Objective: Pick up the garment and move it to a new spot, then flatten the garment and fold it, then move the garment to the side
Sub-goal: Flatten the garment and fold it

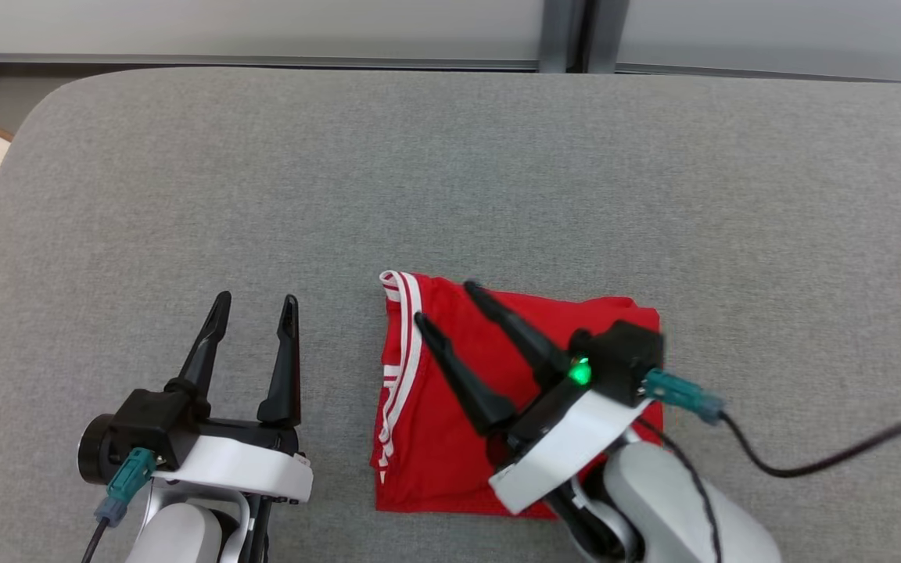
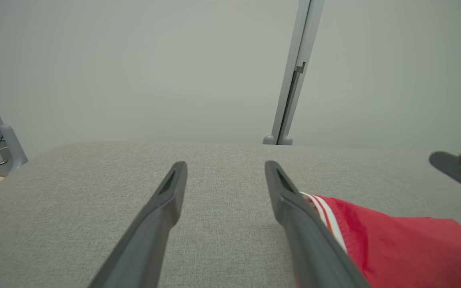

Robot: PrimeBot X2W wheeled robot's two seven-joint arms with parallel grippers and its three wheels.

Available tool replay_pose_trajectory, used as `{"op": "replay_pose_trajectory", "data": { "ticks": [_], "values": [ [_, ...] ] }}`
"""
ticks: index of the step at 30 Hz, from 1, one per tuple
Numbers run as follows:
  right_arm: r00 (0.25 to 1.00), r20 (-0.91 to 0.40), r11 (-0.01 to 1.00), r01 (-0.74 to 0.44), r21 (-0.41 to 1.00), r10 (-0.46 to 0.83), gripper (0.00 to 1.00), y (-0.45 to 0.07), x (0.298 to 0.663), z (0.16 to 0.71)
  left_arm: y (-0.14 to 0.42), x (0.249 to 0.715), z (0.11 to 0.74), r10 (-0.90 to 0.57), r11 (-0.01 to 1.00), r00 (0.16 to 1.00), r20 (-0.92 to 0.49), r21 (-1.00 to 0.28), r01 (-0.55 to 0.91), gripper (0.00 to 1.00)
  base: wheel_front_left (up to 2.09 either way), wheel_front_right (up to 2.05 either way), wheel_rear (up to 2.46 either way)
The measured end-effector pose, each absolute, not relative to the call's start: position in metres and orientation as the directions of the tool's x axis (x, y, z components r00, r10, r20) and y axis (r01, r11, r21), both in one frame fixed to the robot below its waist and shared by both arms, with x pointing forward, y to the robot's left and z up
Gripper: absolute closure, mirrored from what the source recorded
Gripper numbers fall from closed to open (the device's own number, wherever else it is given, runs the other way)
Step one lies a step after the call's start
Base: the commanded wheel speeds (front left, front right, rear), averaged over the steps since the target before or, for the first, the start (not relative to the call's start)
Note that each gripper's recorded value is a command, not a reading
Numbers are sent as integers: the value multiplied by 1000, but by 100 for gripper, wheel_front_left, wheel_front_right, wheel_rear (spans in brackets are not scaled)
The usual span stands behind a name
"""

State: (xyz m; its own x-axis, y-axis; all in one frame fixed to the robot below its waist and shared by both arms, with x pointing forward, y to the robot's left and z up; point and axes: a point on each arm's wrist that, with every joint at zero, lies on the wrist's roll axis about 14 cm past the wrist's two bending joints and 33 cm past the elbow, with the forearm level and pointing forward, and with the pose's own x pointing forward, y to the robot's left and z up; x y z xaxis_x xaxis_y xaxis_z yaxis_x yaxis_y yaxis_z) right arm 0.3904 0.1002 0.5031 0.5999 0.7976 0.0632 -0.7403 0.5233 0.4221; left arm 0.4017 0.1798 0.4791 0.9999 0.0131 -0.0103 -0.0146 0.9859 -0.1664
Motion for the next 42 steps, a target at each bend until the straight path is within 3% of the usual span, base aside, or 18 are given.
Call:
{"op": "replay_pose_trajectory", "data": {
  "ticks": [7,15,21,34,42],
  "values": [
    [780,127,723,-618,309,612,0,10,434,519,176,405,481,-8,988,1000,-1,-154,8,0,0,0,0],
    [940,29,917,-337,211,339,0,-113,428,501,179,400,484,-12,990,1000,4,-141,12,0,0,0,0],
    [969,-22,958,-241,156,247,0,-151,400,500,182,390,485,-15,991,1000,2,-130,15,0,0,0,0],
    [977,-34,970,-205,128,211,0,-161,345,515,185,348,488,-21,994,999,-27,-108,18,0,0,0,0],
    [982,-26,976,-185,110,189,0,-168,330,520,187,337,501,-12,995,1000,2,-97,12,0,0,0,0]
  ]
}}
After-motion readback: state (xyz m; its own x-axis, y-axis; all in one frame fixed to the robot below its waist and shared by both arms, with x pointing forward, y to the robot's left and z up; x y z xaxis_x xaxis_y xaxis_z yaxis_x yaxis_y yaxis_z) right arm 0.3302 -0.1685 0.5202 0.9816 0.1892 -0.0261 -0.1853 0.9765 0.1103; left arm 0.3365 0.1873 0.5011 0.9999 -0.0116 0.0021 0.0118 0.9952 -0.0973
